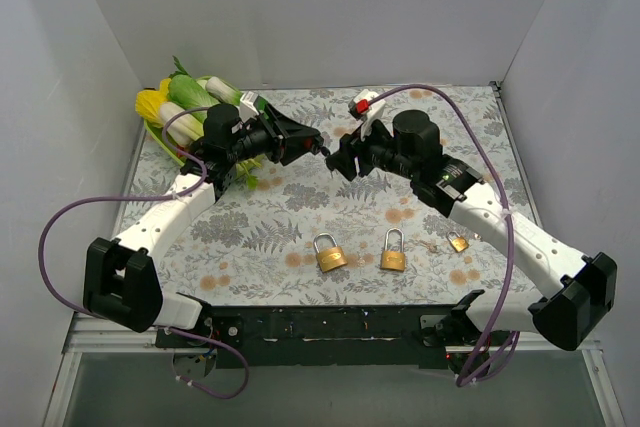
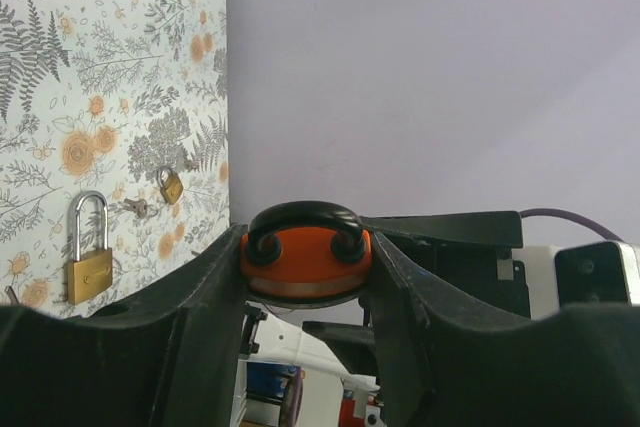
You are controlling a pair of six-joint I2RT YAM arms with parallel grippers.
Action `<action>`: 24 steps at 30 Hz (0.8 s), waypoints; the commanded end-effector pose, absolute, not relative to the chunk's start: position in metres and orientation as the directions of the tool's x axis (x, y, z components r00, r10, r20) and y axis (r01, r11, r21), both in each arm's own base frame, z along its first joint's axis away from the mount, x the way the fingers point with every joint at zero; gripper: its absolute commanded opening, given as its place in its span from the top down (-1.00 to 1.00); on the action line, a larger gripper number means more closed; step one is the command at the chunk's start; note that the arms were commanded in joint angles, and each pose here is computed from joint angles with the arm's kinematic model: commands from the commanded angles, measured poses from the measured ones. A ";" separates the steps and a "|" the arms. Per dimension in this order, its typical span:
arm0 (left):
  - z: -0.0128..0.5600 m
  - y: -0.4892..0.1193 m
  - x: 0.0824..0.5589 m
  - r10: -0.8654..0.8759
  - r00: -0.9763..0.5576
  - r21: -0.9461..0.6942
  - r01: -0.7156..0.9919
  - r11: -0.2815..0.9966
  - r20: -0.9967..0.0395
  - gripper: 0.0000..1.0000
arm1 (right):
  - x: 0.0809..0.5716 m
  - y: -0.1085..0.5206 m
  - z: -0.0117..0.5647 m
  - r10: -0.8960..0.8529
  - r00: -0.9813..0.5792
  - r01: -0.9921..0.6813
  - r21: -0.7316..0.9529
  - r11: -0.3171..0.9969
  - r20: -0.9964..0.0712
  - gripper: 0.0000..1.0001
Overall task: Lock with the key
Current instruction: Lock the lock.
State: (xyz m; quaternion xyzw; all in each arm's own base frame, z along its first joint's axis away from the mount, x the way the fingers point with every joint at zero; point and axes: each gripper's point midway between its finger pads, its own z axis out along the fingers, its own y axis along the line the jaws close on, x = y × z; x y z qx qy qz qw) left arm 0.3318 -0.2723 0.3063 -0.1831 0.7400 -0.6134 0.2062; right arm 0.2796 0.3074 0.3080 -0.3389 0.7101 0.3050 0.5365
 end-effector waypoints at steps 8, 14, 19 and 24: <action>0.326 -0.273 0.312 -0.520 -0.850 -0.990 0.005 0.138 -0.077 1.00 | 0.282 0.325 0.330 -0.162 -0.153 -0.870 0.055 0.490 -0.975 -0.04; 0.328 -0.274 0.311 -0.520 -0.851 -0.991 0.006 0.133 -0.075 1.00 | 0.280 0.329 0.317 -0.186 -0.200 -0.874 0.089 0.477 -0.962 0.21; 0.332 -0.272 0.312 -0.529 -0.844 -0.990 0.022 0.137 -0.092 1.00 | 0.279 0.326 0.304 -0.222 -0.222 -0.873 0.092 0.478 -0.949 0.48; 0.334 -0.270 0.318 -0.546 -0.827 -0.985 0.048 0.166 -0.133 1.00 | 0.277 0.323 0.298 -0.257 -0.244 -0.869 0.093 0.486 -0.935 0.97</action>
